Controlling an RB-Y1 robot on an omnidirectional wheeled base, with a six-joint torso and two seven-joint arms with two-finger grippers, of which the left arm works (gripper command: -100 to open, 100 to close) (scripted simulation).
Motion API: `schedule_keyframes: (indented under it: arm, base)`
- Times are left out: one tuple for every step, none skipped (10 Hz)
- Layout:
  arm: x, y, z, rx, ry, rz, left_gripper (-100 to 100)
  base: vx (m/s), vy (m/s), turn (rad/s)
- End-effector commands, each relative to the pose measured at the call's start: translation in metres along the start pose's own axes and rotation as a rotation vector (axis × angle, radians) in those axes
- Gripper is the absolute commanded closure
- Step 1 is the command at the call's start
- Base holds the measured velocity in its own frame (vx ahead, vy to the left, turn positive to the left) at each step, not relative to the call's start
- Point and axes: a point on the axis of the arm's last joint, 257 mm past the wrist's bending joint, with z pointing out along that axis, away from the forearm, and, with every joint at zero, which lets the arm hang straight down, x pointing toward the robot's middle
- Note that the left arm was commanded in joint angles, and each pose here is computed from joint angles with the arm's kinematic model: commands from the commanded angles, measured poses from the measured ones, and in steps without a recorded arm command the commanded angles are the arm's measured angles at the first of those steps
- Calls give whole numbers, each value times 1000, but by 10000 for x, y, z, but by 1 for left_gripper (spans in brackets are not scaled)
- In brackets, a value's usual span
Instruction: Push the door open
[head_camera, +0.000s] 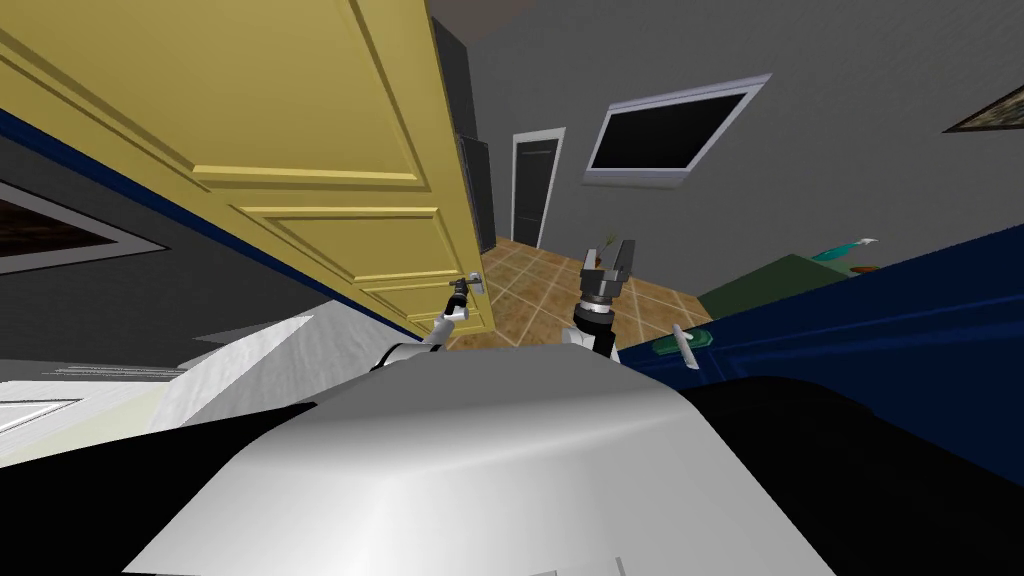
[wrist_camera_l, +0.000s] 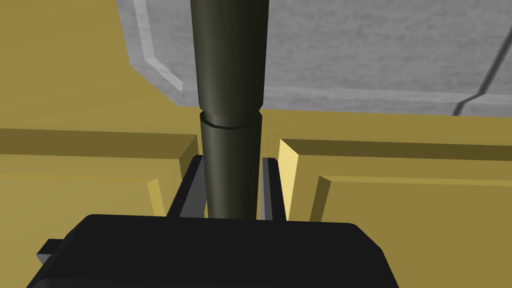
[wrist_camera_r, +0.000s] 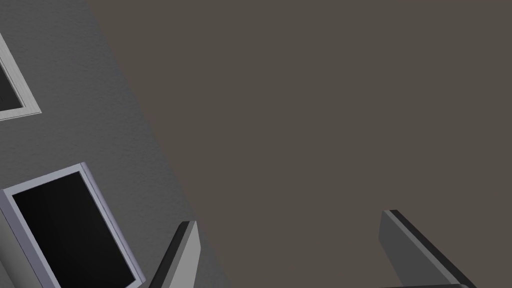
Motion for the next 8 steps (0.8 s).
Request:
schedule_keyframes:
  arm:
    - [-167,-56,10,12,-25,3,100]
    - [-249,-56,7,12,-39,3,100]
    - [-331,-56,4,12,-54,3,100]
    - [-413,-57,-1,12,-68,2,100]
    - [-494,-58,-6,12,-83,2,100]
    - [-573,-59,-12,12,-97,2,100]
    - [-649,-60,-18,12,-110,1,100]
    - [-724,-62,-26,13,-124,1,100]
  base:
    - [172,-106,53]
    - [174,-92,74]
    - [182,-110,68]
    - [211,-109,53]
    - [181,-125,94]
    - [180,-135,87]
    - [168,-142,76]
    - [172,-121,66]
